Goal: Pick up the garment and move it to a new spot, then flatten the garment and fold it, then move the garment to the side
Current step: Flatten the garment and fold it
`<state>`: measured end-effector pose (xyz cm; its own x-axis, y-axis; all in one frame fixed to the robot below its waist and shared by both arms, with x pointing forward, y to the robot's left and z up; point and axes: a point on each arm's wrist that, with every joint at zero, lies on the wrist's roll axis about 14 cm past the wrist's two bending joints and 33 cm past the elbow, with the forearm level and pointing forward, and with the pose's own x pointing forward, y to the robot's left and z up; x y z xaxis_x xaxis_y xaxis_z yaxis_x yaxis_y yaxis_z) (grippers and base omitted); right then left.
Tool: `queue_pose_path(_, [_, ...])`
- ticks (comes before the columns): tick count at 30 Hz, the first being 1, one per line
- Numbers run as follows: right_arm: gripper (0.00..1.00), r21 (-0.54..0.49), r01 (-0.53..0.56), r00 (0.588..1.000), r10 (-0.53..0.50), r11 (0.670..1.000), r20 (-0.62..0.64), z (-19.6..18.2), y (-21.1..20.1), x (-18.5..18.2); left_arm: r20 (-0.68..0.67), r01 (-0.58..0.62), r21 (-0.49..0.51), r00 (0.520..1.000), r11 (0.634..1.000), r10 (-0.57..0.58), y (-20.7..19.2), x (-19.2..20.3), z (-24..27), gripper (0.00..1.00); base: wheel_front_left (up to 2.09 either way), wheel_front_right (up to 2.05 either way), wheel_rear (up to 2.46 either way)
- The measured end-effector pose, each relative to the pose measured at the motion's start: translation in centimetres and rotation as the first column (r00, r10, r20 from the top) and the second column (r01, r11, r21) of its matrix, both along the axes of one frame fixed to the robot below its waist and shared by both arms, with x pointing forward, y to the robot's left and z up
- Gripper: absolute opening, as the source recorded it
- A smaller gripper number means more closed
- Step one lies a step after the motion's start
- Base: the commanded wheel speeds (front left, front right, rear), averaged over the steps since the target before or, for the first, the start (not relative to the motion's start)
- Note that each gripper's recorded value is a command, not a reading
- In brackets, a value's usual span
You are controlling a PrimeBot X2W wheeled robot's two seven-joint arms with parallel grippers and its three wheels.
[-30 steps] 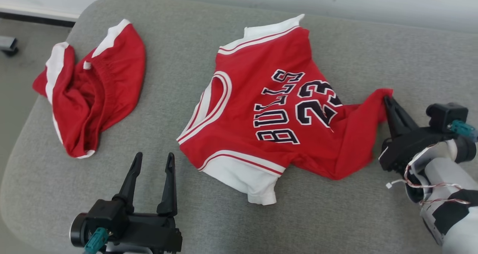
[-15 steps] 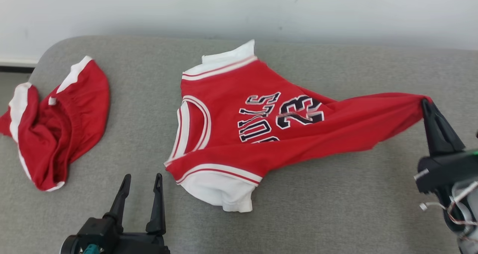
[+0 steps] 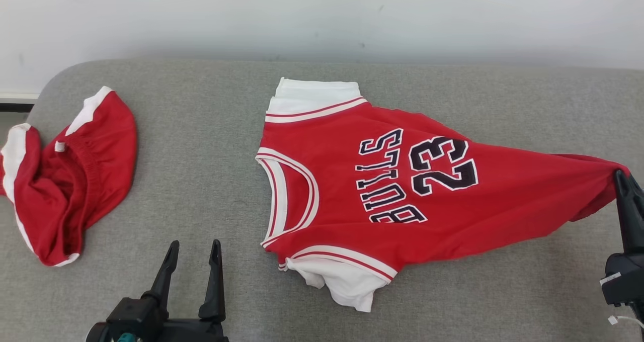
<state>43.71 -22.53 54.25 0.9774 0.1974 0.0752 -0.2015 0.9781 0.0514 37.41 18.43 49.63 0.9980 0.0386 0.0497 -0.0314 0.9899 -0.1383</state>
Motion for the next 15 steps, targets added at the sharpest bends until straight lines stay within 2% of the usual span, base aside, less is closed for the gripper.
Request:
queue_pose_path(5, [0.0,-0.045,-0.033,0.999,0.032,0.998,-0.016,-0.1,1.4,0.7,-0.001,-0.008,-0.011,1.0,1.0,0.008,0.2,-0.2,0.0,1.0,0.0,0.0,0.0])
queue_pose_path(10, [0.0,-0.099,-0.074,0.997,0.071,0.992,-0.036,-0.2,2.7,3.7,-0.001,-0.035,-0.011,0.999,0.999,0.035,0.9,-0.3,0.1,1.0,0.0,0.0,0.0])
queue_pose_path(15, [0.0,-0.181,-0.078,0.993,0.06,0.98,-0.106,-1.8,2.3,7.1,-0.013,-0.034,-0.016,0.999,0.999,0.033,0.8,-0.1,-0.3,1.0,0.0,0.0,0.0])
